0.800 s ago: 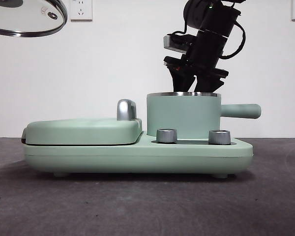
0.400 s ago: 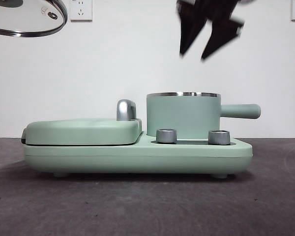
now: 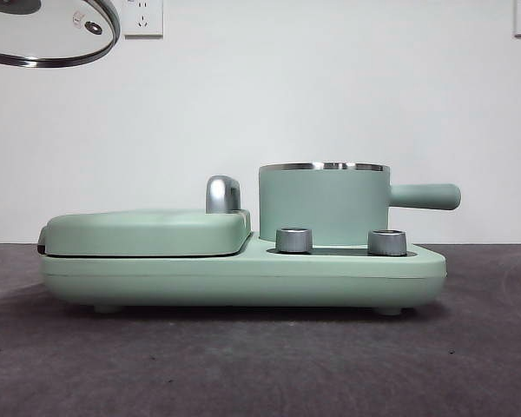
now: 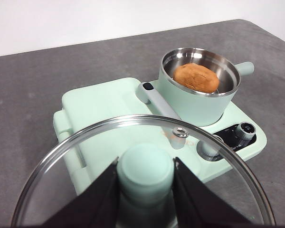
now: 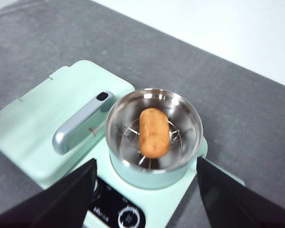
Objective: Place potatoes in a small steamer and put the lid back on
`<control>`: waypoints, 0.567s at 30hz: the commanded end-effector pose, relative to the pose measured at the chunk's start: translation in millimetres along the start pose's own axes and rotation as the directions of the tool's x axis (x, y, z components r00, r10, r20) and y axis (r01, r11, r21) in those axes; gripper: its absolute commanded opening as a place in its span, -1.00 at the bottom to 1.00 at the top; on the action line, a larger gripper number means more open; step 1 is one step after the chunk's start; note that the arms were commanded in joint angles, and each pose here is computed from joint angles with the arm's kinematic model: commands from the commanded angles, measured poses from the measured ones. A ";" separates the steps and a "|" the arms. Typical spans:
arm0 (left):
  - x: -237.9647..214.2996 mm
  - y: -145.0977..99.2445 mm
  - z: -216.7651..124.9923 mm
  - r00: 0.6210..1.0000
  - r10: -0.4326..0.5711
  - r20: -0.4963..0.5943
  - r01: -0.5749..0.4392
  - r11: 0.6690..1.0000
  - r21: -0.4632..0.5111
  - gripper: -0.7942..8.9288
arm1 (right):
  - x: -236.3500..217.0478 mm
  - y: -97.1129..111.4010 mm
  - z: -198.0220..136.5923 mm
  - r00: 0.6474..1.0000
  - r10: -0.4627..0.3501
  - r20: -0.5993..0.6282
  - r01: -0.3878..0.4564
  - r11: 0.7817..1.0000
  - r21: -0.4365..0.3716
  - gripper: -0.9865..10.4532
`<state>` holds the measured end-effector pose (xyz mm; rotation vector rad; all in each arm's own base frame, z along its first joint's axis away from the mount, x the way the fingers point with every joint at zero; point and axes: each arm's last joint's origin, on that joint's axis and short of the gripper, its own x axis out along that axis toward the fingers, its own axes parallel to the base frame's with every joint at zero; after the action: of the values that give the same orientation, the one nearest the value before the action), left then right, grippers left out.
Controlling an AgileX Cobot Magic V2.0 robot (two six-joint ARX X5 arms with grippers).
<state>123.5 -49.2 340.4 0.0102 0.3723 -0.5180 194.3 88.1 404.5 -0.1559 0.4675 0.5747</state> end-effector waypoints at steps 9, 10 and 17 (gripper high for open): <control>16.3 -0.9 11.1 0.997 -0.071 0.037 0.071 0.998 0.002 -0.81 | -36.9 13.8 -72.7 1.000 0.002 0.029 -0.002 1.000 0.023 -0.27; 19.2 -1.1 12.9 0.996 -0.075 0.048 0.075 0.997 0.007 -0.81 | -39.3 14.7 -78.0 0.999 0.002 0.033 -0.003 1.000 0.028 -0.28; 46.9 -5.8 24.6 0.984 -0.128 0.120 0.123 0.991 0.046 -0.81 | -57.1 20.4 -109.5 0.998 -0.005 0.060 0.000 0.997 0.080 -0.30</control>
<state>164.8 -76.5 339.9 0.0000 0.2910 -0.6299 100.3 47.9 332.8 -0.0994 0.4316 0.5621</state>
